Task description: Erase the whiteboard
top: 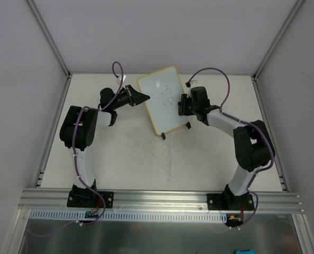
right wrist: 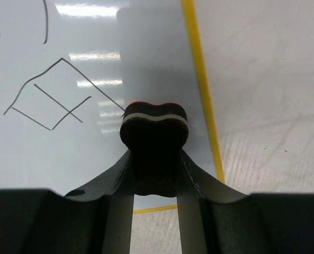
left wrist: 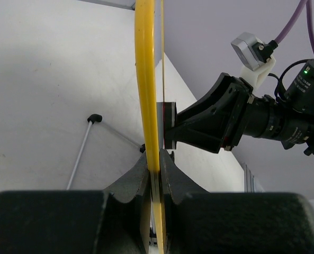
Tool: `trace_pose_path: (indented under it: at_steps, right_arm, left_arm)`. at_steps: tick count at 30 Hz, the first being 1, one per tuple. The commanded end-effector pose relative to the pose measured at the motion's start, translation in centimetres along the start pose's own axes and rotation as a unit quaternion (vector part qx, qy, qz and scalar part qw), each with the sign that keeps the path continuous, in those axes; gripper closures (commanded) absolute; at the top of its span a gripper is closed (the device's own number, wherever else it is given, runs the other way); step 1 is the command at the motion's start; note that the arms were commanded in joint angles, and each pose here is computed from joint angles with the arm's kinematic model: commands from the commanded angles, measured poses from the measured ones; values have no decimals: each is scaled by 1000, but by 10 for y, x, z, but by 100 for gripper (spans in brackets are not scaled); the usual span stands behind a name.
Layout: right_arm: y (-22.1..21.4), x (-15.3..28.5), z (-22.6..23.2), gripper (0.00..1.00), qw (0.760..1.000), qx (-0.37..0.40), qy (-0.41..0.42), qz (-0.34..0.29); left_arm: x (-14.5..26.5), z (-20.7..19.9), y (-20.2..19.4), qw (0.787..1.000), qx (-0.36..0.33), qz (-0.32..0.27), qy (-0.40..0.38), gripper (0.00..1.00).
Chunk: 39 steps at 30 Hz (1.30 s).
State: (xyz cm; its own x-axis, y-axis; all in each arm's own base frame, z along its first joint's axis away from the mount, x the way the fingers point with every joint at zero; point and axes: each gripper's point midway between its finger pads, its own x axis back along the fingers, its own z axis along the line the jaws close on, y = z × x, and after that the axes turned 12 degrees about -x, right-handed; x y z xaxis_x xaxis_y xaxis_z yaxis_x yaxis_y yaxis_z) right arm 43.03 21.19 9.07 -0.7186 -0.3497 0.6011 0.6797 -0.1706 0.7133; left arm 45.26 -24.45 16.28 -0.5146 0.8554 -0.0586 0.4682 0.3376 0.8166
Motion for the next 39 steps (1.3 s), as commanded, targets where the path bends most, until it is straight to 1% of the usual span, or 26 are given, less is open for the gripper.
trace_pose_path:
  at_steps: [1, 6, 12, 16, 21, 25, 30, 31, 35, 39]
  right_arm:
    - [14, -3, -39, 100, 998, 10, -63, -23]
    - [20, -8, -38, 100, 998, 17, -63, -25]
    - [32, -14, -23, 100, 999, 22, -37, -27]
    - [33, -16, -2, 100, 999, 35, -20, -28]
    - [26, -14, 46, 100, 998, 60, 20, -23]
    - [12, -9, 85, 100, 996, 78, 50, -15]
    - [-17, -4, 134, 100, 991, 105, 88, 3]
    - [-29, -5, 144, 100, 989, 112, 96, 11]
    - [-50, -7, 168, 100, 986, 122, 114, 27]
    - [-63, -10, 175, 100, 985, 125, 116, 37]
  left_arm:
    - [-2, -25, 10, 996, -69, 0, -48, 100]
    - [-2, -26, 9, 996, -70, 1, -49, 100]
    - [-2, -25, 8, 996, -70, 4, -50, 100]
    - [-3, -25, 9, 996, -68, 3, -51, 100]
    - [-3, -26, 10, 996, -69, 4, -53, 100]
    - [-4, -27, 12, 996, -72, 3, -53, 100]
    - [-4, -27, 13, 996, -72, 3, -53, 100]
    - [-4, -27, 12, 996, -72, 3, -53, 100]
    - [-4, -27, 13, 996, -72, 2, -52, 100]
    - [-3, -28, 13, 996, -73, 2, -53, 100]
